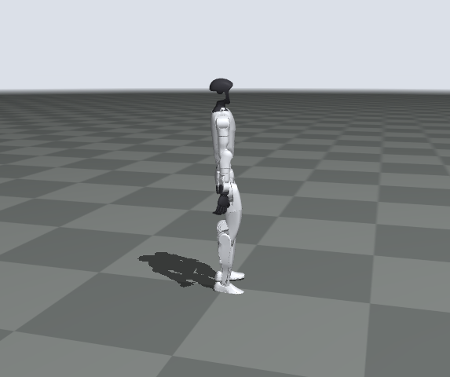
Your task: In place motions
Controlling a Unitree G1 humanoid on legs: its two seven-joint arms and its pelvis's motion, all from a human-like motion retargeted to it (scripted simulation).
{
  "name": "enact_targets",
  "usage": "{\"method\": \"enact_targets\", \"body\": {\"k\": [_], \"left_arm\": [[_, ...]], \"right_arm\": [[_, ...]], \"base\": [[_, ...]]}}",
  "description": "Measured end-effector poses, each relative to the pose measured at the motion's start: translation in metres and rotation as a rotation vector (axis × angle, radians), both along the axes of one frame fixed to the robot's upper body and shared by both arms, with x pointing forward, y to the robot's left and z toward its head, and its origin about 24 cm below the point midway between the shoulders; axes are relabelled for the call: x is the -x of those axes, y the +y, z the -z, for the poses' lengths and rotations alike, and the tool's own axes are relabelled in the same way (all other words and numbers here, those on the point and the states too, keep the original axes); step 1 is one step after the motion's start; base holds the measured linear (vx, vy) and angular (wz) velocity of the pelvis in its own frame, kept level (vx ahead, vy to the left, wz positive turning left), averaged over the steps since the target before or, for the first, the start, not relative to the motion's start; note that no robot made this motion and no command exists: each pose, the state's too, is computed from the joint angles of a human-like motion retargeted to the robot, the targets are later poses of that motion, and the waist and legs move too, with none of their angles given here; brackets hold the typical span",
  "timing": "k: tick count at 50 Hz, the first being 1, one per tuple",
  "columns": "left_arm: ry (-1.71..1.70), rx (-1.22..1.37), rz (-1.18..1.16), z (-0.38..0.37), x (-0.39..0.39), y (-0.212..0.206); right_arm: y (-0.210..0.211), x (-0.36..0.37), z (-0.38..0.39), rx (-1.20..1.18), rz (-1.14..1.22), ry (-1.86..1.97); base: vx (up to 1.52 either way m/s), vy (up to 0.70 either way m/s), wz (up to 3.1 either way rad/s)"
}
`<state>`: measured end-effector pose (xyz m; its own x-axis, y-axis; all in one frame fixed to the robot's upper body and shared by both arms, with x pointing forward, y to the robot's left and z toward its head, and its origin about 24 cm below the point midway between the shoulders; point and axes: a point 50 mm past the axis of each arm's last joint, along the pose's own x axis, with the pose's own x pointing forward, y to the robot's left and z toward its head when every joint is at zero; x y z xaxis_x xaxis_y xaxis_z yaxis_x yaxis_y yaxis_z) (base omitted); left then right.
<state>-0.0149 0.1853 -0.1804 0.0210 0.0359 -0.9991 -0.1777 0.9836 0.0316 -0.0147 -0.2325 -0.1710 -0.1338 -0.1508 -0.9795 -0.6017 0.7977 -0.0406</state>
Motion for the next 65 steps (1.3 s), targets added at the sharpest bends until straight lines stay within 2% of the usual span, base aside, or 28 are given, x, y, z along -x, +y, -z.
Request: {"method": "enact_targets", "body": {"k": [33, 42, 54, 65], "left_arm": [[0.059, -0.061, -0.122, -0.003, 0.012, 0.019], [0.112, -0.044, -0.152, -0.003, 0.026, 0.009], [0.191, 0.080, -0.278, -0.005, 0.062, -0.039], [0.139, 0.034, -0.227, -0.003, 0.047, -0.016]], "right_arm": [[-0.021, 0.006, -0.005, 0.063, 0.053, -0.032], [-0.012, -0.024, -0.001, 0.023, 0.025, -0.121], [0.017, -0.071, 0.002, -0.126, -0.011, -0.277], [0.016, -0.053, 0.003, -0.123, -0.038, -0.220]], "base": [[-0.04, 0.16, 1.30], [-0.13, 0.02, 0.89], [-0.05, -0.01, 0.49], [0.02, -0.02, -0.12]]}}
